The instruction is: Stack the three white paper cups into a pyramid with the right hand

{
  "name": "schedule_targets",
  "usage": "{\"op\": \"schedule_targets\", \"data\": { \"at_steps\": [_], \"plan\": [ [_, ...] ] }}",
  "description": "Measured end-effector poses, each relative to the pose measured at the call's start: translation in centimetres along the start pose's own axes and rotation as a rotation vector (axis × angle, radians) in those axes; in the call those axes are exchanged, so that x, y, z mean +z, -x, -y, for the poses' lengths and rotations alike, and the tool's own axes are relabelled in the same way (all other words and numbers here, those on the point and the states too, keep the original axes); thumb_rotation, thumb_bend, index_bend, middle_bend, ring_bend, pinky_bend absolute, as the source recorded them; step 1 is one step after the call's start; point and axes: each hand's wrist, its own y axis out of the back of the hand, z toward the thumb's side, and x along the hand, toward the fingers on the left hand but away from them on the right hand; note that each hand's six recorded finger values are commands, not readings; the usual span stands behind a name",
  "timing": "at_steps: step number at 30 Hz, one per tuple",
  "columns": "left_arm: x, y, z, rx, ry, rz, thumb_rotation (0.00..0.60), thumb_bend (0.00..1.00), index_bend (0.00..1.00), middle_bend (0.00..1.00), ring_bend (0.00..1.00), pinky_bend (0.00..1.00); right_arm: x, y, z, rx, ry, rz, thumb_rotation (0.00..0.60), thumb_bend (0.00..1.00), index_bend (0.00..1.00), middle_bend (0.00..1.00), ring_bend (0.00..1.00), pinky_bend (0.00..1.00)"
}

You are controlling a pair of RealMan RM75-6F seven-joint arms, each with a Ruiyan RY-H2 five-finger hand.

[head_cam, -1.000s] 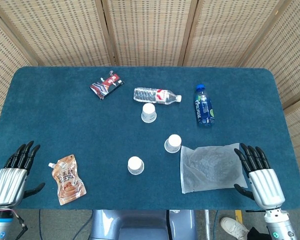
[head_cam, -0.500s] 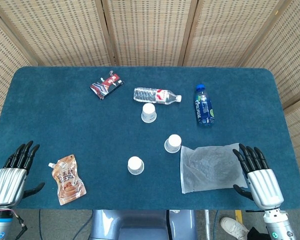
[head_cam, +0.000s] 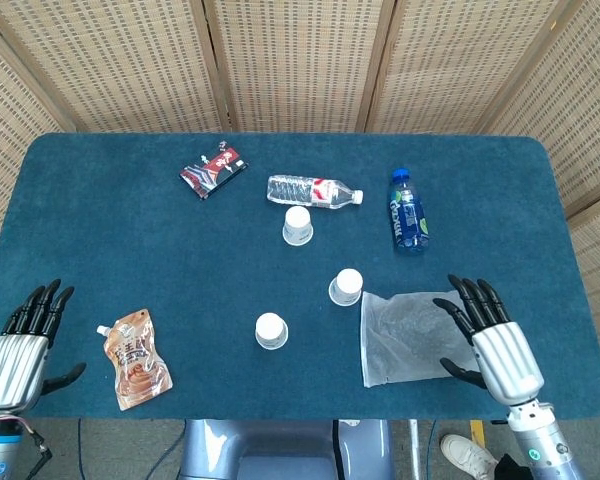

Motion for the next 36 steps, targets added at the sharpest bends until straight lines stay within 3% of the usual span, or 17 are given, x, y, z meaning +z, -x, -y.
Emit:
{"op": "schedule_targets", "data": {
  "at_steps": [8,18,24,36],
  "plan": [
    [-0.9,-0.5,0.1,-0.002,0.002,-0.035,0.600,0.13,0.02,0.00,0.00,0.16,4.8,4.1,0.5,0.071,0.020,-0.125,0.600,0.13,0.25,0.00,0.00,0.08],
    [-1.3,-0.6,-0.1,-0.006,0.022,-0.034,0.600,0.13,0.02,0.00,0.00,0.16,11.1,10.8,4.2,0.188,0.012,-0.216,0.600,0.14,0.26,0.00,0.00,0.08],
    [-1.8,-0.8,-0.3,-0.006,0.039,-0.049,0.600,0.13,0.02,0.00,0.00,0.16,14.1,13.5,6.1,0.247,0.037,-0.235,0.600,0.16,0.27,0.00,0.00,0.08],
    [-1.9,-0.9,-0.1,-0.020,0.051,-0.045,0.600,0.13,0.02,0.00,0.00,0.16,18.3,15.1,10.5,0.373,0.062,-0.232,0.600,0.17,0.29,0.00,0.00,0.08]
  ]
}}
